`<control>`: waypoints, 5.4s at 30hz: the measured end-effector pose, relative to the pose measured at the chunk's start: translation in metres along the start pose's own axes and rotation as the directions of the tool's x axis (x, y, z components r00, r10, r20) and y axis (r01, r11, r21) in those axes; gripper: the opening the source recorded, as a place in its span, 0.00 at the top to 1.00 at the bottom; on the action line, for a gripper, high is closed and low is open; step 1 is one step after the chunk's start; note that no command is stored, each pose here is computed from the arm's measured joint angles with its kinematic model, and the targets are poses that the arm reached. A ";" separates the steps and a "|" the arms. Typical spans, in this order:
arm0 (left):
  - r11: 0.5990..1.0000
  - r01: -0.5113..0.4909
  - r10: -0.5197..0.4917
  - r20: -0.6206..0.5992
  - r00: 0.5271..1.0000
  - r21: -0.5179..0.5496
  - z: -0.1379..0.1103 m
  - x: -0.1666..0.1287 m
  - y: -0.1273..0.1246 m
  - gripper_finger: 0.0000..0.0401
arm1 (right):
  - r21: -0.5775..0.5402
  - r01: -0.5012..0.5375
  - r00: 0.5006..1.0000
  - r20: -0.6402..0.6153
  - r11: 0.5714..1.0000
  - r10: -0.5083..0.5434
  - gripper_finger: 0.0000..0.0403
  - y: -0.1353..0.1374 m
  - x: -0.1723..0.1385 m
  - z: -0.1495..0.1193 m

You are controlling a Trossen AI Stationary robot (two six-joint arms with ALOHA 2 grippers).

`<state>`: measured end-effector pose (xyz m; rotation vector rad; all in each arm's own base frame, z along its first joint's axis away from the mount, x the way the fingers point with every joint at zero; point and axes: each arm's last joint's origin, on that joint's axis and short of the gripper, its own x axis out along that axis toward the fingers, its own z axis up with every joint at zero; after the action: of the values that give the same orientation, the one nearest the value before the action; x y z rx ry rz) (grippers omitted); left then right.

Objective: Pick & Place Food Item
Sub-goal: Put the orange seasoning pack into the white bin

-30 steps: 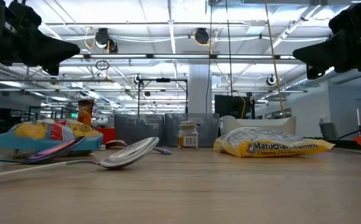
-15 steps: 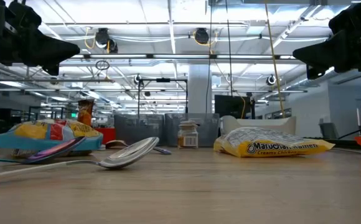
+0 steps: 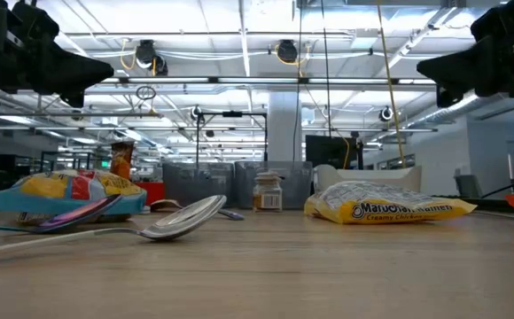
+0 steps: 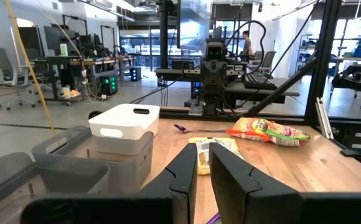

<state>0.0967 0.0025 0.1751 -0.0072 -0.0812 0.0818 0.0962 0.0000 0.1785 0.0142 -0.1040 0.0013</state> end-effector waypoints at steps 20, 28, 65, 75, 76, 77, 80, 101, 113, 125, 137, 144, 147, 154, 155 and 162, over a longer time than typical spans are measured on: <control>1.000 0.000 0.000 -0.001 1.000 0.000 0.000 0.000 0.000 0.87 | 0.094 0.203 0.968 0.127 0.975 -0.214 1.00 -0.005 0.027 0.076; 0.997 -0.080 0.080 0.077 0.994 -0.002 0.007 0.000 0.002 0.87 | 0.034 0.314 0.947 0.059 0.949 -0.316 1.00 -0.008 0.071 0.114; 0.994 0.029 0.009 0.342 0.940 -0.105 0.232 0.000 -0.001 0.87 | 0.175 0.355 0.886 0.249 0.918 -0.390 1.00 -0.012 0.145 0.177; 0.936 0.171 0.011 0.512 0.859 -0.308 0.250 0.008 -0.001 0.87 | 0.174 0.355 0.887 0.247 0.919 -0.389 1.00 -0.011 0.145 0.176; 0.936 0.173 0.011 0.517 0.856 -0.306 0.250 0.008 -0.001 0.87 | 0.174 0.355 0.887 0.247 0.919 -0.389 1.00 -0.011 0.145 0.176; 0.937 0.173 0.012 0.520 0.854 -0.305 0.250 0.008 -0.001 0.87 | 0.174 0.355 0.887 0.247 0.919 -0.389 1.00 -0.011 0.145 0.176; 0.936 0.173 0.012 0.519 0.854 -0.306 0.250 0.008 -0.001 0.87 | 0.174 0.354 0.888 0.246 0.919 -0.389 1.00 -0.011 0.145 0.176; 0.969 -0.026 0.133 0.435 0.890 -0.245 0.240 0.039 0.000 0.87 | 0.171 0.356 0.890 0.239 0.919 -0.389 1.00 -0.011 0.145 0.176; 0.957 -0.131 0.227 0.385 0.895 -0.260 0.233 0.058 0.001 0.87 | 0.171 0.356 0.890 0.239 0.919 -0.389 1.00 -0.011 0.145 0.175; 0.963 -0.137 0.231 0.449 0.863 -0.231 0.240 0.053 0.002 0.84 | 0.171 0.356 0.890 0.239 0.919 -0.389 1.00 -0.011 0.145 0.175; 0.915 -0.314 0.387 0.333 0.860 -0.254 0.233 0.038 0.007 0.43 | 0.225 0.343 0.888 0.239 0.912 -0.393 0.84 -0.012 0.145 0.175; 0.911 -0.323 0.388 0.272 0.881 -0.255 0.224 0.057 0.006 0.37 | 0.224 0.341 0.889 0.239 0.913 -0.391 0.62 -0.011 0.145 0.175; 0.910 -0.394 0.410 0.140 0.901 -0.130 0.213 0.060 0.006 0.36 | 0.226 0.341 0.889 0.237 0.913 -0.391 0.57 -0.012 0.145 0.175; 0.847 -0.517 0.531 -0.214 0.820 0.123 0.223 0.036 0.014 0.36 | 0.197 0.350 0.890 0.236 0.916 -0.391 0.53 -0.012 0.145 0.175; 0.839 -0.523 0.543 -0.251 0.801 0.147 0.226 0.031 0.016 0.36 | 0.194 0.351 0.891 0.232 0.916 -0.391 0.53 -0.012 0.145 0.175; 0.836 -0.472 0.545 -0.521 0.657 0.278 0.235 0.024 0.024 0.36 | 0.152 0.367 0.900 0.190 0.918 -0.391 0.54 -0.012 0.146 0.170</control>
<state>0.0995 0.0293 0.4108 0.0660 0.5596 0.6561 0.2239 -0.0141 0.3629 0.1487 -0.3193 -0.3879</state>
